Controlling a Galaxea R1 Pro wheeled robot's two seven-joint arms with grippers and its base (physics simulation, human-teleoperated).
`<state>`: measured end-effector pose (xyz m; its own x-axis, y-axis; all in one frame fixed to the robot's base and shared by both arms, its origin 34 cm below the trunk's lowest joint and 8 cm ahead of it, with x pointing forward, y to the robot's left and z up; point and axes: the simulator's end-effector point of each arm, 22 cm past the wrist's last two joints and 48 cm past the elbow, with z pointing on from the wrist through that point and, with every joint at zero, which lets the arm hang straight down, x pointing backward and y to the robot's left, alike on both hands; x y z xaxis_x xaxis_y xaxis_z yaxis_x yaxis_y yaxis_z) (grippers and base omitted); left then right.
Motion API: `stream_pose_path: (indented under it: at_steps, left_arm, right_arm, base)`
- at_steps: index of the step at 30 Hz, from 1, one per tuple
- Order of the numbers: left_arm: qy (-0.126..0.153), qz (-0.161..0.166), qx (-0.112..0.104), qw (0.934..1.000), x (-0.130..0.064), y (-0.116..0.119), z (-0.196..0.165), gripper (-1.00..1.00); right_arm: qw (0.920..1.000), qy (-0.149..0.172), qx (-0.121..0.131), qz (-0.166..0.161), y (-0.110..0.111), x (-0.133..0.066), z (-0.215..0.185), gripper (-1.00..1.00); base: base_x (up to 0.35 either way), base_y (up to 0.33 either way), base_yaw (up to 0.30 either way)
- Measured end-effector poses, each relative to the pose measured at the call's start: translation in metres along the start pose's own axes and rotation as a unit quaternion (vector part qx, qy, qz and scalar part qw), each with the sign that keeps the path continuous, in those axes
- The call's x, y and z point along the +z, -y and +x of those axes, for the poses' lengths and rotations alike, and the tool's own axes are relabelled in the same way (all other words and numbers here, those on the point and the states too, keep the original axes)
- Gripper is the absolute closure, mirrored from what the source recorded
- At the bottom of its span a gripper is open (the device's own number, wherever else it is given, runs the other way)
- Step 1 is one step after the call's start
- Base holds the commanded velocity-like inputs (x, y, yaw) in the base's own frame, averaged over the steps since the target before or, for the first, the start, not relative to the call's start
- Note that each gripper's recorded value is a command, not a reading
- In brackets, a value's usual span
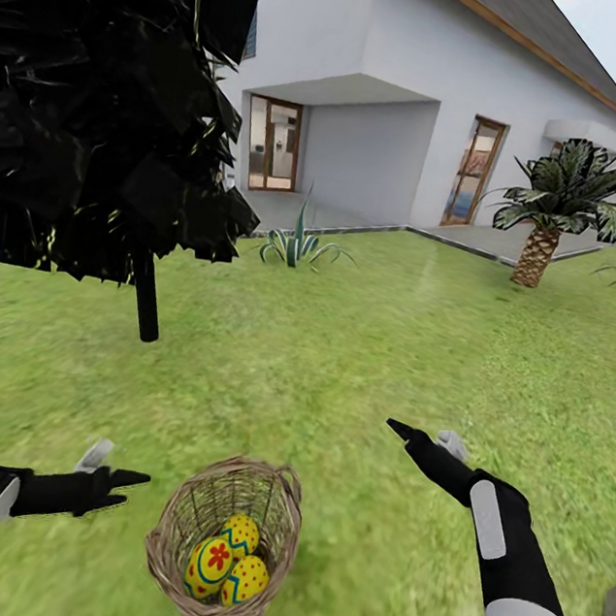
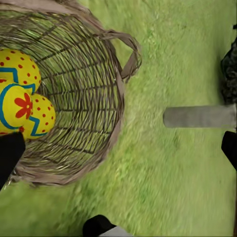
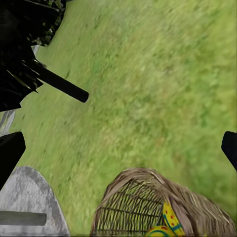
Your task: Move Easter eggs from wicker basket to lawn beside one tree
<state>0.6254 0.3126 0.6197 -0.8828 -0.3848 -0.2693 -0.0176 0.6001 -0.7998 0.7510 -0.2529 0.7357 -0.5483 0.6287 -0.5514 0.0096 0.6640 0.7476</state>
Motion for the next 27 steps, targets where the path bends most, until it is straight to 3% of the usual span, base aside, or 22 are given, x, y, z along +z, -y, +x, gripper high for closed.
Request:
stream_pose_path:
  at_steps: [4, 7, 9, 12, 15, 17, 22, 27]
  left_arm:
    - [0.017, 0.046, 0.001, 0.9988, -0.031, 0.018, -0.016, -1.0]
    - [0.054, 0.08, -0.008, 0.9953, -0.052, 0.031, -0.034, -1.0]
    - [0.06, 0.084, -0.01, 0.9946, -0.056, 0.035, -0.038, -1.0]
    - [0.065, 0.085, -0.011, 0.9942, -0.061, 0.039, -0.042, -1.0]
    - [0.065, 0.084, -0.014, 0.9943, -0.065, 0.042, -0.044, -1.0]
    - [0.066, 0.082, -0.014, 0.9944, -0.068, 0.044, -0.046, -1.0]
    - [0.065, 0.078, -0.016, 0.9946, -0.073, 0.049, -0.049, -1.0]
    - [0.065, 0.078, -0.016, 0.9947, -0.077, 0.055, -0.052, -1.0]
  right_arm:
    - [0.9996, -0.013, -0.022, -0.007, -0.019, 0.006, 0.005, -1.0]
    - [0.9955, -0.052, -0.074, -0.028, -0.057, 0.02, 0.033, -1.0]
    - [0.9919, -0.066, -0.101, -0.039, -0.077, 0.022, 0.042, -1.0]
    - [0.9827, -0.087, -0.146, -0.074, -0.126, 0.018, 0.049, -1.0]
    - [0.9729, -0.13, -0.169, -0.089, -0.155, 0.011, 0.068, -1.0]
    - [0.9688, -0.145, -0.179, -0.092, -0.164, 0.009, 0.077, -1.0]
    - [0.9624, -0.167, -0.205, -0.063, -0.171, 0.013, 0.094, -1.0]
    - [0.9572, -0.177, -0.222, -0.057, -0.184, 0.017, 0.108, -1.0]
  base:
    - [0.0, 0.0, 0.0]
    - [0.0, 0.0, 0.0]
    - [0.0, 0.0, 0.0]
    - [0.0, 0.0, 0.0]
    - [0.0, 0.0, 0.0]
    - [0.0, 0.0, 0.0]
    - [0.0, 0.0, 0.0]
    - [0.0, 0.0, 0.0]
